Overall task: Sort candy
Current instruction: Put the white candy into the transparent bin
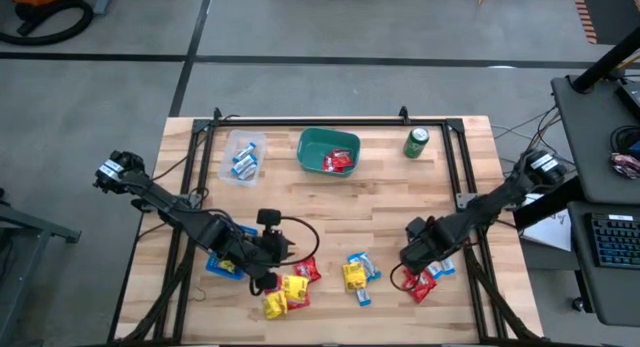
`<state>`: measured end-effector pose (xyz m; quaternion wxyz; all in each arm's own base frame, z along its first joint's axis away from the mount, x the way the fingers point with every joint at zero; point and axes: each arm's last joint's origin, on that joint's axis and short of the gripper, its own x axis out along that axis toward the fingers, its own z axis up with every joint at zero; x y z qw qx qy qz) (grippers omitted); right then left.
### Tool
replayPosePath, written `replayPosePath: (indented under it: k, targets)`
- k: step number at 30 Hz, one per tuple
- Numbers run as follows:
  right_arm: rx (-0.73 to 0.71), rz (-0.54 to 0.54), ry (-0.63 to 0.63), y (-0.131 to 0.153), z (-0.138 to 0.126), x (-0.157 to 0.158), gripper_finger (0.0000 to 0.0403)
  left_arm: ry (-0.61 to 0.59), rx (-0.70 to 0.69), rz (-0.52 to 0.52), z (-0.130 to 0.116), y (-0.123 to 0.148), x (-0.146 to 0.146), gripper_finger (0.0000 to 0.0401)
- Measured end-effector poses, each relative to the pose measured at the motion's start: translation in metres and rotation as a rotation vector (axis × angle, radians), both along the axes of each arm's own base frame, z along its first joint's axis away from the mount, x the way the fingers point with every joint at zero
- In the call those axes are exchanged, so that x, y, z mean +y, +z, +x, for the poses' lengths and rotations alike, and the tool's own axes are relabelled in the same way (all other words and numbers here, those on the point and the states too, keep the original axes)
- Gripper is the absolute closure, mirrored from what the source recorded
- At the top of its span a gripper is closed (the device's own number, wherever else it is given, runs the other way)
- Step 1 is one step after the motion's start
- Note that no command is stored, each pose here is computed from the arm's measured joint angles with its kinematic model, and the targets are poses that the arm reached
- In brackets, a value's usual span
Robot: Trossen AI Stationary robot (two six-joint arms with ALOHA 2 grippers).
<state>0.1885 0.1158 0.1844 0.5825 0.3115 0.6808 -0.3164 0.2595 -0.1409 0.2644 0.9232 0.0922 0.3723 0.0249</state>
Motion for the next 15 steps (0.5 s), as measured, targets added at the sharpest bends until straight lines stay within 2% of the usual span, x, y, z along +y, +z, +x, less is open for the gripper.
replayPosePath:
  k: [15]
  targets:
    - [0.068, -0.031, 0.087, -0.037, 0.016, 0.009, 0.025, 0.031, -0.052, 0.012, 0.004, 0.002, 0.001, 0.0316]
